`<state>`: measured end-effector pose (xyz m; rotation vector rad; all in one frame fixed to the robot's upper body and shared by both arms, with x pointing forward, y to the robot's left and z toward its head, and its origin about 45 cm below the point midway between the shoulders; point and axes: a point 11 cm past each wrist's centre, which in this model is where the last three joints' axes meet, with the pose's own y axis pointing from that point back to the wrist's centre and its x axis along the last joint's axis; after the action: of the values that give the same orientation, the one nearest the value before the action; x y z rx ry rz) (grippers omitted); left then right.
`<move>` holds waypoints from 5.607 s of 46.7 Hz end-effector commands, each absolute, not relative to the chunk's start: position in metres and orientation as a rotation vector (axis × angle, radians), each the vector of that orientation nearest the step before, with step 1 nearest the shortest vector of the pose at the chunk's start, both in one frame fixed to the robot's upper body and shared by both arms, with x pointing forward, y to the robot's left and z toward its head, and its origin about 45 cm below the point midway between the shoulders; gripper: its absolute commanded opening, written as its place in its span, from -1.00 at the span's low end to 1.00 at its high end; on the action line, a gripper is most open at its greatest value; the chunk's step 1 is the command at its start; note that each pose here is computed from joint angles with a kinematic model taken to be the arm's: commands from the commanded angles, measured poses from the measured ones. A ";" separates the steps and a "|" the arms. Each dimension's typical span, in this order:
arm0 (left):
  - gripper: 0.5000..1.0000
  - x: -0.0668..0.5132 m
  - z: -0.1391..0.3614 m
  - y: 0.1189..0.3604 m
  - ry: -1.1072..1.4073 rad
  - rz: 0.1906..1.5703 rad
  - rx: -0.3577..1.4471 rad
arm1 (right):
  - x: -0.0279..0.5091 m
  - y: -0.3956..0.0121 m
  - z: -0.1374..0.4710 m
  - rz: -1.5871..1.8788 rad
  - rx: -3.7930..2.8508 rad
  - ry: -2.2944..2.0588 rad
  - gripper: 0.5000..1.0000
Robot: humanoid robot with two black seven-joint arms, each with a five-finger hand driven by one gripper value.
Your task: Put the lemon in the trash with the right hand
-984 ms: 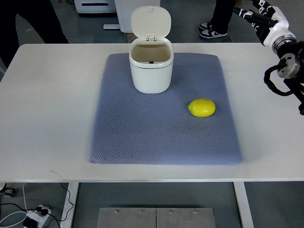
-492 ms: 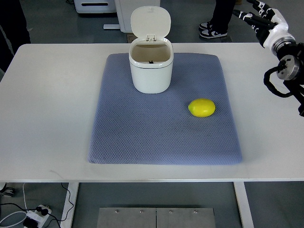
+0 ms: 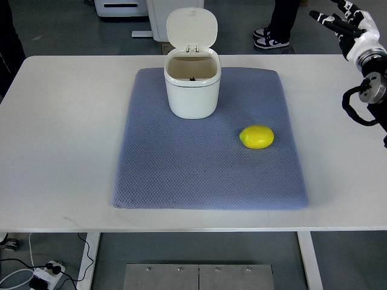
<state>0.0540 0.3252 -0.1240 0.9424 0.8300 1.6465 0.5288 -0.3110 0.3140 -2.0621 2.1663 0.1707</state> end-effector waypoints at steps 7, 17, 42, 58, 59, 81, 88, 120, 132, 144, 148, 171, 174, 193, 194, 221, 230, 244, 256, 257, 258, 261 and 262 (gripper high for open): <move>1.00 0.054 -0.124 0.325 0.830 1.647 0.942 | 0.527 -0.302 0.320 0.071 -2.080 2.108 1.00; 1.00 0.054 -0.124 0.325 0.830 1.647 0.942 | 0.515 -0.256 0.309 0.048 -2.296 1.978 1.00; 1.00 0.054 -0.124 0.325 0.830 1.647 0.942 | 0.450 -0.216 0.299 -0.318 -2.800 1.627 1.00; 1.00 0.054 -0.124 0.325 0.830 1.646 0.943 | 0.421 -0.255 0.256 -0.464 -2.999 1.636 1.00; 1.00 0.054 -0.124 0.325 0.830 1.647 0.942 | 0.420 -0.256 0.254 -0.471 -3.006 1.636 1.00; 1.00 0.054 -0.124 0.325 0.830 1.647 0.942 | 0.403 -0.258 0.223 -0.598 -3.115 1.590 0.97; 1.00 0.054 -0.124 0.325 0.830 1.647 0.942 | 0.402 -0.249 0.221 -0.621 -3.102 1.574 0.96; 1.00 0.054 -0.124 0.325 0.830 1.647 0.942 | 0.395 -0.233 0.190 -0.703 -3.164 1.560 0.82; 1.00 0.054 -0.124 0.325 0.830 1.647 0.942 | 0.393 -0.233 0.187 -0.727 -3.192 1.535 0.60; 1.00 0.054 -0.124 0.325 0.830 1.647 0.942 | 0.392 -0.234 0.185 -0.728 -3.195 1.537 0.45; 1.00 0.054 -0.124 0.325 0.830 1.647 0.942 | 0.391 -0.231 0.183 -0.720 -3.199 1.531 0.41; 1.00 0.054 -0.124 0.325 0.830 1.647 0.942 | 0.388 -0.223 0.177 -0.785 -3.202 1.528 -0.39; 1.00 0.054 -0.124 0.325 0.830 1.646 0.943 | 0.388 -0.220 0.177 -0.794 -3.204 1.513 -0.67; 1.00 0.054 -0.124 0.325 0.830 1.647 0.942 | 0.391 -0.211 0.188 -0.822 -3.170 1.461 -1.00; 1.00 0.054 -0.124 0.325 0.830 1.647 0.942 | 0.392 -0.211 0.189 -0.825 -3.168 1.463 -1.00; 1.00 0.054 -0.124 0.325 0.830 1.646 0.943 | 0.440 -0.249 0.276 -0.991 -2.967 1.655 -1.00; 1.00 0.054 -0.124 0.325 0.830 1.647 0.942 | 0.452 -0.244 0.302 -1.003 -2.938 1.638 -1.00; 1.00 0.054 -0.124 0.325 0.830 1.646 0.943 | 0.461 -0.208 0.321 -1.017 -2.944 1.577 -1.00; 1.00 0.054 -0.124 0.325 0.830 1.647 0.942 | 0.473 -0.153 0.333 -1.005 -2.934 1.501 -1.00; 1.00 0.054 -0.124 0.325 0.830 1.647 0.942 | 0.475 -0.150 0.333 -1.006 -2.933 1.504 -1.00; 1.00 0.054 -0.124 0.325 0.830 1.647 0.942 | 0.475 -0.145 0.332 -1.009 -2.937 1.499 -1.00; 1.00 0.054 -0.124 0.325 0.830 1.647 0.942 | 0.476 -0.130 0.329 -1.013 -2.949 1.472 -1.00; 1.00 0.054 -0.124 0.325 0.830 1.647 0.942 | 0.476 -0.123 0.328 -1.014 -2.954 1.457 -1.00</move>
<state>0.0539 0.3252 -0.1241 0.9427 0.8304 1.6465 0.4755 -0.1372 0.3303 -2.9444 1.4827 -1.0107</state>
